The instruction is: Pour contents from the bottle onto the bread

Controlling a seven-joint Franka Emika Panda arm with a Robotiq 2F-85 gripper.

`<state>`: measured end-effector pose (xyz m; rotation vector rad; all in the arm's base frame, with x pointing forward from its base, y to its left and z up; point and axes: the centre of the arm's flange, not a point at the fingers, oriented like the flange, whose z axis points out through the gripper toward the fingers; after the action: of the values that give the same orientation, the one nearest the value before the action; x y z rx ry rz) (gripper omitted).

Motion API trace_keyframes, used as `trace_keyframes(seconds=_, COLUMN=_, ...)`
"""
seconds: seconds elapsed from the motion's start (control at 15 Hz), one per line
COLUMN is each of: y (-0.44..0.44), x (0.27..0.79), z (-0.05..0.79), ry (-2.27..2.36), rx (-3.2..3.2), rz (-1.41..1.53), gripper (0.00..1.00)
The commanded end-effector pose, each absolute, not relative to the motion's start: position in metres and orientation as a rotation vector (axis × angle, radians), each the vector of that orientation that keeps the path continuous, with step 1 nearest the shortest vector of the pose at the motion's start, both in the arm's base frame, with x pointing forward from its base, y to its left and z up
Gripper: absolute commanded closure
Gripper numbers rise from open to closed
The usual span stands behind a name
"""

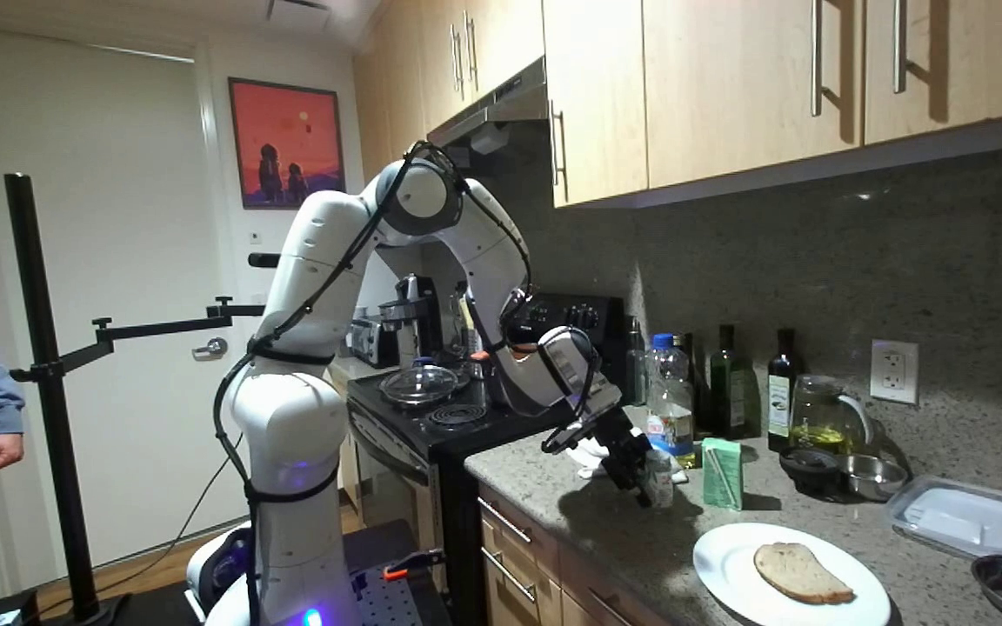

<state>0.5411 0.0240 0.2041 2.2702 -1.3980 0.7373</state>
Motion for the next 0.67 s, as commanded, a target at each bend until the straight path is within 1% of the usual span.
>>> trace_keyframes(seconds=0.0, y=0.024, x=0.531, z=0.207, ry=-1.424, rx=2.259, rz=0.737, gripper=0.00)
trace_keyframes(seconds=0.33, y=0.026, x=0.526, z=0.219, ry=-1.437, rx=2.281, rz=0.736, gripper=0.00)
trace_keyframes(seconds=0.6, y=0.040, x=0.508, z=0.252, ry=-1.445, rx=2.369, rz=0.700, gripper=0.00)
